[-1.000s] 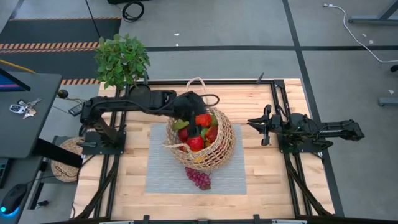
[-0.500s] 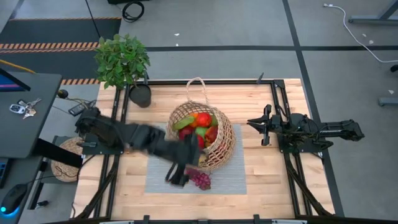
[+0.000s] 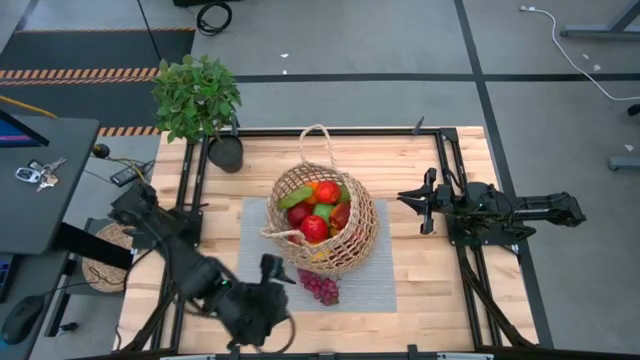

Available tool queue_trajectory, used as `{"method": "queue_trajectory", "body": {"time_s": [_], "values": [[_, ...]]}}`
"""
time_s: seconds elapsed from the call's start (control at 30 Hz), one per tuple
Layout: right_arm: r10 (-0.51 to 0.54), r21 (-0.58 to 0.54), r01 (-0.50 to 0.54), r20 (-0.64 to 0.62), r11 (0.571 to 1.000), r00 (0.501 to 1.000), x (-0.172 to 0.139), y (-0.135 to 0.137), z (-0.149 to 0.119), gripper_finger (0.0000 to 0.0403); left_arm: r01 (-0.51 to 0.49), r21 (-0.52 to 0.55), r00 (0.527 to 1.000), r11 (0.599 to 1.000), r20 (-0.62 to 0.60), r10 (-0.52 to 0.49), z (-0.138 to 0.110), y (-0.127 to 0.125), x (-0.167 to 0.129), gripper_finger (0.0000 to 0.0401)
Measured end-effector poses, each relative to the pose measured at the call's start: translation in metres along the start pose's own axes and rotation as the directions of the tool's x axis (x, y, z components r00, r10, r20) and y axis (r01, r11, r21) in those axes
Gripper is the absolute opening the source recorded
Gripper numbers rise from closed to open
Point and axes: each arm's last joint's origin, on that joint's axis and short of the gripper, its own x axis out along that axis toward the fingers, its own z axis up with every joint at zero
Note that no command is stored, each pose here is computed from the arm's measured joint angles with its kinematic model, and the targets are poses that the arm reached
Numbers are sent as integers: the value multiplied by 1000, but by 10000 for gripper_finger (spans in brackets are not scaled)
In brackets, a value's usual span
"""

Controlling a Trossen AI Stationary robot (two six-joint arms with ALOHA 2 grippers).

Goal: Build produce basket
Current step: Put the grapes into the basket

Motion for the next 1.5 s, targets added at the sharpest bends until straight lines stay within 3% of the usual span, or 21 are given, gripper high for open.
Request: {"method": "queue_trajectory", "body": {"time_s": [0.2, 0.3, 0.4, 0.73, 0.97, 1.07, 1.27, 1.5], "values": [[0, 0, 0, 0, 1000, 1000, 0, 0, 0, 50, -156, 5, 988, 988, 19, 156, -42, -18, -4, 328], [0, 0, 0, 0, 1000, 1000, 0, 0, 0, 50, -277, 5, 959, 961, 69, 276, -68, -15, -8, 304], [0, 0, 0, 0, 1000, 1000, 0, 0, 0, 50, -328, -18, 939, 944, 102, 328, -92, -3, -9, 283], [0, 0, 0, 0, 1000, 1000, 0, 0, 0, 50, -321, -152, 932, 935, 127, 341, -159, 60, -3, 214], [0, 0, 0, 0, 1000, 1000, 0, 0, 0, 50, -259, -316, 922, 913, 201, 331, -197, 97, -23, 163], [0, 0, 0, 0, 1000, 1000, 0, 0, 0, 50, -250, -388, 894, 887, 259, 365, -210, 108, -35, 144], [0, 0, 0, 0, 1000, 1000, 0, 0, 0, 50, -281, -528, 796, 801, 338, 502, -240, 120, -41, 113], [0, 0, 0, 0, 1000, 1000, 0, 0, 0, 50, -217, -588, 766, 779, 392, 509, -269, 120, -28, 65]]}}
